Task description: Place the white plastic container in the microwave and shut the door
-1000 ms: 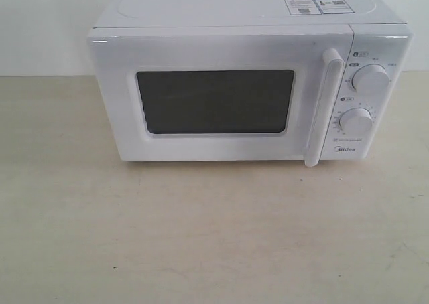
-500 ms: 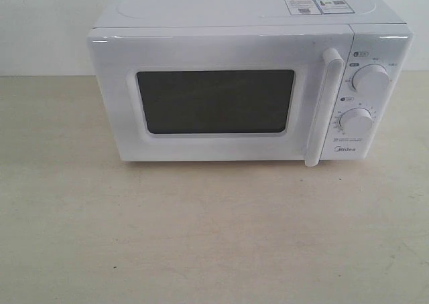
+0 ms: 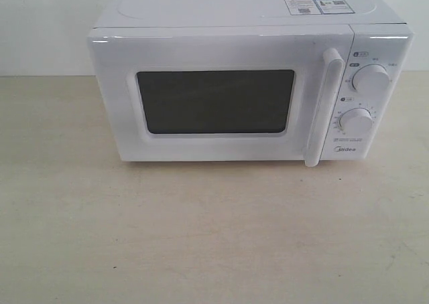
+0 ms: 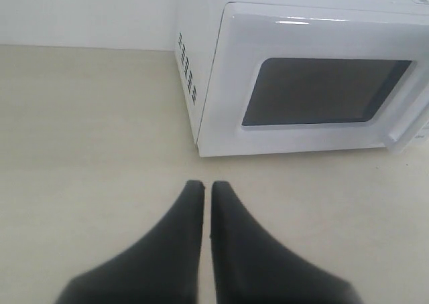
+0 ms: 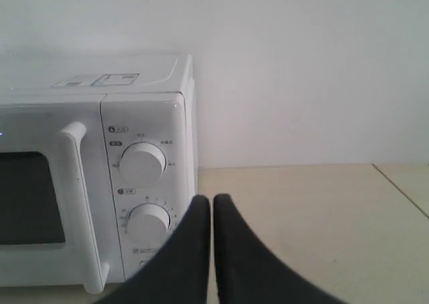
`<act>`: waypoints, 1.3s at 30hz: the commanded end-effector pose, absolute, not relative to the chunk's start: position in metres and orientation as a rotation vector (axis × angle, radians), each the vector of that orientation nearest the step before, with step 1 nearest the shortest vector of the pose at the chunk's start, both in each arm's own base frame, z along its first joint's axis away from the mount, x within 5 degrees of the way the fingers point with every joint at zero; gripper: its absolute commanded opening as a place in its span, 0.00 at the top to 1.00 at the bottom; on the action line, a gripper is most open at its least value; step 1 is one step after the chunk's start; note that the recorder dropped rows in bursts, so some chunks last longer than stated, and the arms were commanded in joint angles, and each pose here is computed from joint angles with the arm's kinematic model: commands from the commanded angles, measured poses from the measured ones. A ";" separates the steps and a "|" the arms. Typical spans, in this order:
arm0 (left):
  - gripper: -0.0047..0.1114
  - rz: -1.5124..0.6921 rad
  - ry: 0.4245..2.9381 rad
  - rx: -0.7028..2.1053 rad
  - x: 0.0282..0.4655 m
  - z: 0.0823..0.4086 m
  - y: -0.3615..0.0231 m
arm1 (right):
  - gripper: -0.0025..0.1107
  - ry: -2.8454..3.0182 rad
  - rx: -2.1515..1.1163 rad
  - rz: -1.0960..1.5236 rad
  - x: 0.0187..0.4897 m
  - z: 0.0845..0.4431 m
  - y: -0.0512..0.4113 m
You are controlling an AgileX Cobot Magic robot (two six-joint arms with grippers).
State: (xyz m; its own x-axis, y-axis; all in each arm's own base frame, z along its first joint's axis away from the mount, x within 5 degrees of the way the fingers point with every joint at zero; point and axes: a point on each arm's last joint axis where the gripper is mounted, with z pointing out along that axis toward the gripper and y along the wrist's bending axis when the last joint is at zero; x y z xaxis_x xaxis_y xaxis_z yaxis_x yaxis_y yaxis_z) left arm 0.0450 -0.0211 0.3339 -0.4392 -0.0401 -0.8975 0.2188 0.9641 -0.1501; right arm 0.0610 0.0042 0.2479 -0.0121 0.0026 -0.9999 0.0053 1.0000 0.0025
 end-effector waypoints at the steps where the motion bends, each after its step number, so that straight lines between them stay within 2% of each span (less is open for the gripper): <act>1: 0.92 -0.293 1.996 0.120 0.044 0.334 -0.021 | 0.98 1.570 0.015 0.014 0.055 0.232 0.006; 15: 0.92 -0.293 1.996 0.120 0.044 0.334 -0.021 | 0.98 1.576 -0.205 0.129 0.050 0.226 0.017; 21: 0.92 -0.293 1.996 0.120 0.044 0.334 -0.021 | 0.98 1.578 0.071 0.229 0.056 0.205 0.007; 39: 0.92 -0.293 1.996 0.120 0.044 0.334 -0.021 | 0.98 1.665 -0.089 0.023 0.056 0.197 0.004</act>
